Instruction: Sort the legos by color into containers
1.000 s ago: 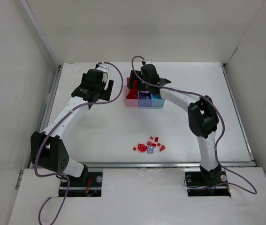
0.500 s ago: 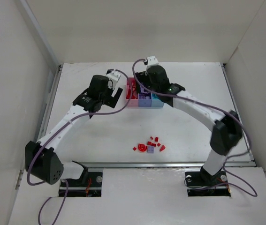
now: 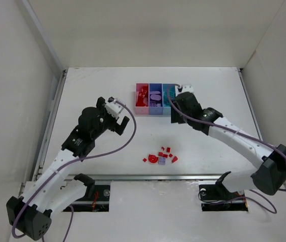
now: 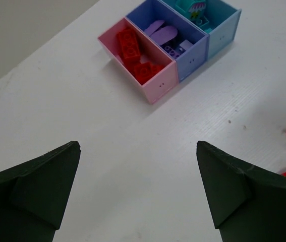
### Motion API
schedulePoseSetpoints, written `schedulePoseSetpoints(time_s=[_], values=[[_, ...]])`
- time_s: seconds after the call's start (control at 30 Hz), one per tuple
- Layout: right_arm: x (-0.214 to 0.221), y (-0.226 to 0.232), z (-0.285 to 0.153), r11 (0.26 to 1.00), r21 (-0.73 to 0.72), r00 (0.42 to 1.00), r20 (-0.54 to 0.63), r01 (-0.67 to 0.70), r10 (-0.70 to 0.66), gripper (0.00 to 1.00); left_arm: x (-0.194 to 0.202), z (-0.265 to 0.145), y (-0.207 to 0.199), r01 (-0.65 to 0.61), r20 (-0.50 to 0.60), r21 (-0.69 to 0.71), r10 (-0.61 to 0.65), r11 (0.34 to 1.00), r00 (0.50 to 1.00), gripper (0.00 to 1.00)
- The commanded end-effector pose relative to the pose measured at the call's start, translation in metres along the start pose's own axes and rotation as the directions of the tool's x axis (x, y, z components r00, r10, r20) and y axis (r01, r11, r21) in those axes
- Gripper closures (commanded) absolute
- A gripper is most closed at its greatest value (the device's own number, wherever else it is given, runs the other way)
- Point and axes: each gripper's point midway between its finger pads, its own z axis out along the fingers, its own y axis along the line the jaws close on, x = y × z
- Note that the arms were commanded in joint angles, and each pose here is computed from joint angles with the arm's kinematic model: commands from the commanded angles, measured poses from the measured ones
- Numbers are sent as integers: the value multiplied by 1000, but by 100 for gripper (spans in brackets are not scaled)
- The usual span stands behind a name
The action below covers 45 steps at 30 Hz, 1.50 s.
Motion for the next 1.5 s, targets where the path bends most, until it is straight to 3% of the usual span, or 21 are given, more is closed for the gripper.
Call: schedulePoseSetpoints(time_s=[0.0,0.1,0.13,0.3,0.53,0.9,1.0,1.1,1.17,1.3,1.47], values=[[83,6,-14,991,17,951,-277,-134,134,42,17,15,-15,148,-31,26,-147,989,989,1],[121,14,-21,992,4,926,-358,-129,122,42,43,19,-4,261,-67,-103,-268,960,961,1],[128,17,-23,990,7,919,-370,-142,135,42,41,18,2,277,-24,-138,-283,951,959,1],[151,36,-22,988,-35,911,-393,-150,124,42,79,15,-8,363,-26,-170,-373,916,928,1],[182,49,0,988,-67,889,-448,-139,94,42,76,16,-11,369,23,-145,-370,918,929,1],[204,52,27,997,-33,867,-497,-71,45,52,74,14,-8,391,35,-150,-391,908,920,1],[213,51,29,997,-30,857,-514,-65,40,61,76,15,-8,391,35,-150,-391,908,920,1],[215,50,30,998,-26,853,-520,-60,38,81,76,15,-8,391,35,-150,-391,908,920,1],[207,50,31,999,-12,862,-505,-52,39,100,76,15,-8,391,35,-150,-391,908,920,1],[160,42,30,998,56,912,-409,-3,26,100,76,15,-8,391,35,-150,-391,908,920,1],[45,67,37,999,51,990,-139,14,-6,100,75,15,-6,391,46,-158,-389,907,920,1]])
